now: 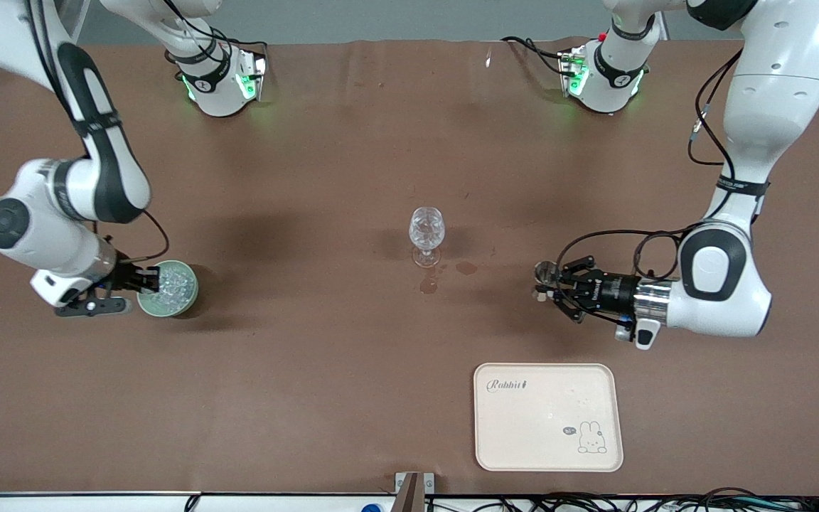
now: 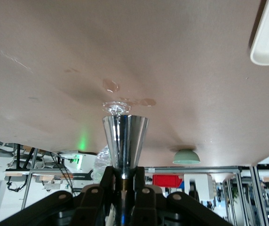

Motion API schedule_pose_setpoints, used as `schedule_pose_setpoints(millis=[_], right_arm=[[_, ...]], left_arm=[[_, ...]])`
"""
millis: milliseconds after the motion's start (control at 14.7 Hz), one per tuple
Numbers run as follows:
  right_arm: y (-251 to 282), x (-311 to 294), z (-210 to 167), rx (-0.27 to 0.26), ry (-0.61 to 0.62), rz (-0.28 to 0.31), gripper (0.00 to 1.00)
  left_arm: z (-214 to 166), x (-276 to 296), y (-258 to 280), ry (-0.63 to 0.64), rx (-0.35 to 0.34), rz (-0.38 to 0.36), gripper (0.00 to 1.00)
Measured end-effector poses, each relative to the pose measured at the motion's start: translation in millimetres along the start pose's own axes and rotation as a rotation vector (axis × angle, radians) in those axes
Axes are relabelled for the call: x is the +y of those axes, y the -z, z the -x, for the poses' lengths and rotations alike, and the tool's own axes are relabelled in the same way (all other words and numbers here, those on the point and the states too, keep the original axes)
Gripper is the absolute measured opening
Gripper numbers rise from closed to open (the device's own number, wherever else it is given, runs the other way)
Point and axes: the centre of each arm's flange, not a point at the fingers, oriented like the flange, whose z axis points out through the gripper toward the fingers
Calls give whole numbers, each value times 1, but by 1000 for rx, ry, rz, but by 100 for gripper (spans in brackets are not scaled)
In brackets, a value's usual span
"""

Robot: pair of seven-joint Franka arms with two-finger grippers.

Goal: Pour wine and add ice with both arms
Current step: 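Move the silver jigger above the wine glass with the left gripper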

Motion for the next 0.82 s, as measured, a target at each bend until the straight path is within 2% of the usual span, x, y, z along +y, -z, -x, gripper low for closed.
schedule_pose_setpoints(millis=[204,408,612,816], right_arm=[[106,2,0,-11,-2,2,27],[189,4,9,-39,-3,13,27],[256,2,32,5,-10,21,27],[300,-1,68,28,-15,23,27]], left_arm=[[38,9,-28,25,40,-5,21],[77,10,-47,42,76,-37,21],[116,4,-68,76,182,-95,21],[148,-1,-96,105,306,-126,21]])
